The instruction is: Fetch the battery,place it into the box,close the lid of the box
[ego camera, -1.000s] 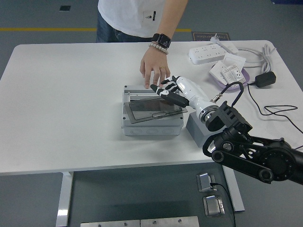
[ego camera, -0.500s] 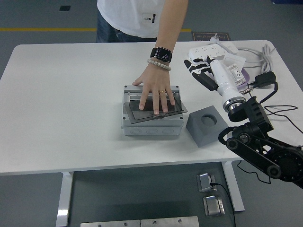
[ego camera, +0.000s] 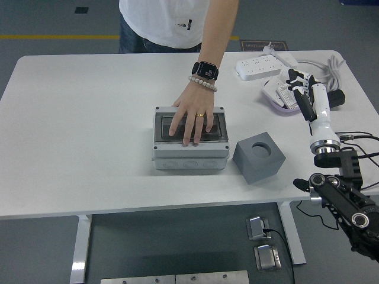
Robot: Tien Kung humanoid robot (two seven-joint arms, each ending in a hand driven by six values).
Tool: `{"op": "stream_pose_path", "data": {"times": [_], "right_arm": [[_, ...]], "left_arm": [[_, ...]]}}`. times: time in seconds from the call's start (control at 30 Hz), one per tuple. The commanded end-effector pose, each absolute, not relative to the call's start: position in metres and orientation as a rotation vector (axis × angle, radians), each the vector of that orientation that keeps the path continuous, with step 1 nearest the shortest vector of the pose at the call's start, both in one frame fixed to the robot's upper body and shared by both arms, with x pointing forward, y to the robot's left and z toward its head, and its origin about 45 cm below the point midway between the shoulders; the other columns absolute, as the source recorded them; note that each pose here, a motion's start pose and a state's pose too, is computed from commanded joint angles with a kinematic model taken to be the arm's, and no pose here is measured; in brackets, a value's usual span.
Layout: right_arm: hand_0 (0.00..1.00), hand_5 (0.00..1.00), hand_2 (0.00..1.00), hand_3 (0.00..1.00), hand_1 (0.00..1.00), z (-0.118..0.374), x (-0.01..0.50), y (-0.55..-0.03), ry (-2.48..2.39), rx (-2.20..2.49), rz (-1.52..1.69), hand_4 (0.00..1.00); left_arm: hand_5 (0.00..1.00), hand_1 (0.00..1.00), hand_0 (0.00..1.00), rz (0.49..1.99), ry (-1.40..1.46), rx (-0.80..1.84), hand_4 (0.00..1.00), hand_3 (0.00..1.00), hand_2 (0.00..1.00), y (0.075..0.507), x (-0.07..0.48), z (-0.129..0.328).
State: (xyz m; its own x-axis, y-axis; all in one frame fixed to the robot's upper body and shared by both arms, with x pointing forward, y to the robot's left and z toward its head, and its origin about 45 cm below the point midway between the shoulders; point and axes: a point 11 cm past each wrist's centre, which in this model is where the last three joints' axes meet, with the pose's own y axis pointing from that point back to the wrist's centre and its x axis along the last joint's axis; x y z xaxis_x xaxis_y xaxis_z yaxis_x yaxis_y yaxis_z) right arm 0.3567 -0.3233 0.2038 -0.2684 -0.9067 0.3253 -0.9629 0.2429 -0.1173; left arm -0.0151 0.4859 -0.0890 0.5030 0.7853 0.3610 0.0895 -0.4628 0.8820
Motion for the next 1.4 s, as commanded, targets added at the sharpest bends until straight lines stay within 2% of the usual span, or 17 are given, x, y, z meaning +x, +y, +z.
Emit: {"op": "stream_pose_path", "data": {"times": [0.47,0.77,1.4], "right_arm": [[0.736,0.998,0.631,0.649,0.651,0.215,0.345,-0.335,-2.782,1.933,0.259,0.888],[0.743,0.998,0.638,0.651,0.659,0.198,0.343,-0.344,-2.890,1.877,-0.055,0.880],[0.730,0.998,0.637,0.643,0.658,0.196,0.345,-0.338,-2.866,1.891,-0.083,0.868]], "left_arm": [[0.475,0.705,0.632,1.014,0.731,1.879,0.598,0.602,0.626,0.485,-0.018,-0.090],[0.474,0.705,0.633,1.012,0.730,1.877,0.599,0.601,0.626,0.484,-0.018,-0.090],[0.473,0.706,0.633,1.027,0.684,1.876,0.601,0.602,0.626,0.495,-0.001,-0.084]]}}
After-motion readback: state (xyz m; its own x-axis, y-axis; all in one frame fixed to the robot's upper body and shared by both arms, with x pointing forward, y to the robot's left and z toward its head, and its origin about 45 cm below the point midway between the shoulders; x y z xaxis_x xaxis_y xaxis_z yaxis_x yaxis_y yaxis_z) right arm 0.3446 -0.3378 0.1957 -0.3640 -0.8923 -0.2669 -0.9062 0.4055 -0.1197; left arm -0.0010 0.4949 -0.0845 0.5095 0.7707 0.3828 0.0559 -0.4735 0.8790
